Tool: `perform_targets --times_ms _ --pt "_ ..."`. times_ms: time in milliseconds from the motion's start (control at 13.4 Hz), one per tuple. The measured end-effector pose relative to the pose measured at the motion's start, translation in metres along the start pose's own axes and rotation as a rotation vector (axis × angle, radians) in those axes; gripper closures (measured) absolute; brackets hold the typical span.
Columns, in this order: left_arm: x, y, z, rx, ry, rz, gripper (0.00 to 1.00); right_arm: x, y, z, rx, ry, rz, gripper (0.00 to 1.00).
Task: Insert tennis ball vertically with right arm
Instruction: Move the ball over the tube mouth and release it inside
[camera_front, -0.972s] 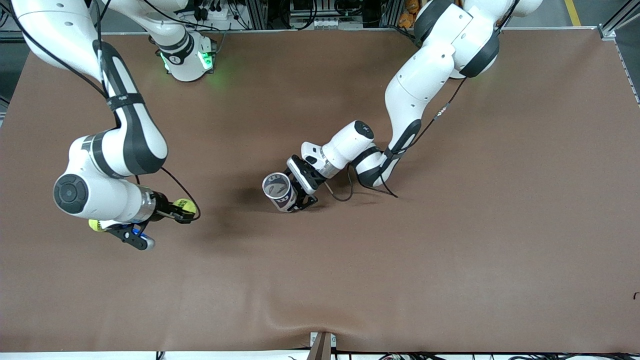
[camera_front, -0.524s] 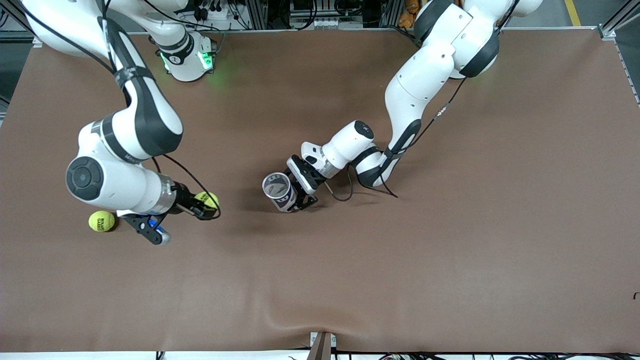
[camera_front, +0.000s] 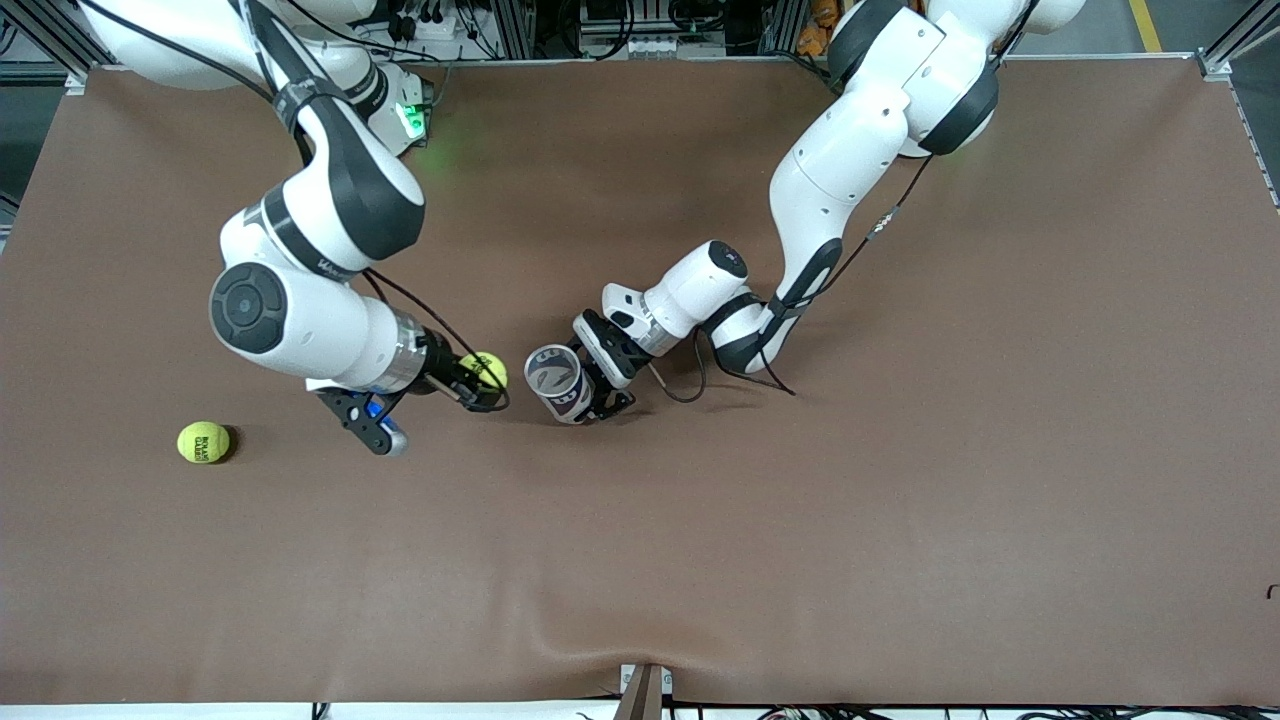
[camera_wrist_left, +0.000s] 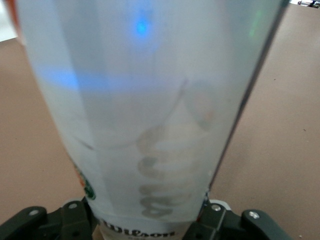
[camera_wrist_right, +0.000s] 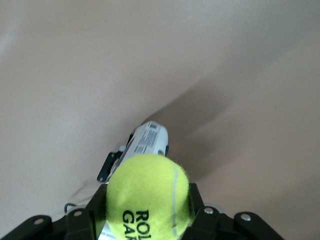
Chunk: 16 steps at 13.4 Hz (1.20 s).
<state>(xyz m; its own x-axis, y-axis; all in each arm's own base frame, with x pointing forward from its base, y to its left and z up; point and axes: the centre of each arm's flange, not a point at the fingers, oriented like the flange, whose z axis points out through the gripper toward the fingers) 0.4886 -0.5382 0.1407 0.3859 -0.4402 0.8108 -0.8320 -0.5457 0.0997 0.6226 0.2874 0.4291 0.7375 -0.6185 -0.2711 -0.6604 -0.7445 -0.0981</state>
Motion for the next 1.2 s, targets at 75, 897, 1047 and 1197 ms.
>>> perform_targets --times_ms 75,897,1047,1197 --pt "0.0 0.0 0.0 0.0 0.001 0.0 0.28 -0.009 -0.004 0.002 -0.003 -0.002 0.003 0.33" --pt "0.0 0.001 -0.001 -0.003 0.009 0.0 0.28 -0.06 -0.03 0.04 -0.039 0.029 -0.027 0.33" --pt "0.0 0.001 -0.001 -0.003 0.01 0.0 0.28 -0.056 -0.031 0.049 -0.037 0.022 -0.02 0.33" --pt "0.0 0.001 -0.001 -0.003 0.009 0.0 0.28 -0.052 -0.032 0.058 -0.04 0.024 -0.011 0.33"
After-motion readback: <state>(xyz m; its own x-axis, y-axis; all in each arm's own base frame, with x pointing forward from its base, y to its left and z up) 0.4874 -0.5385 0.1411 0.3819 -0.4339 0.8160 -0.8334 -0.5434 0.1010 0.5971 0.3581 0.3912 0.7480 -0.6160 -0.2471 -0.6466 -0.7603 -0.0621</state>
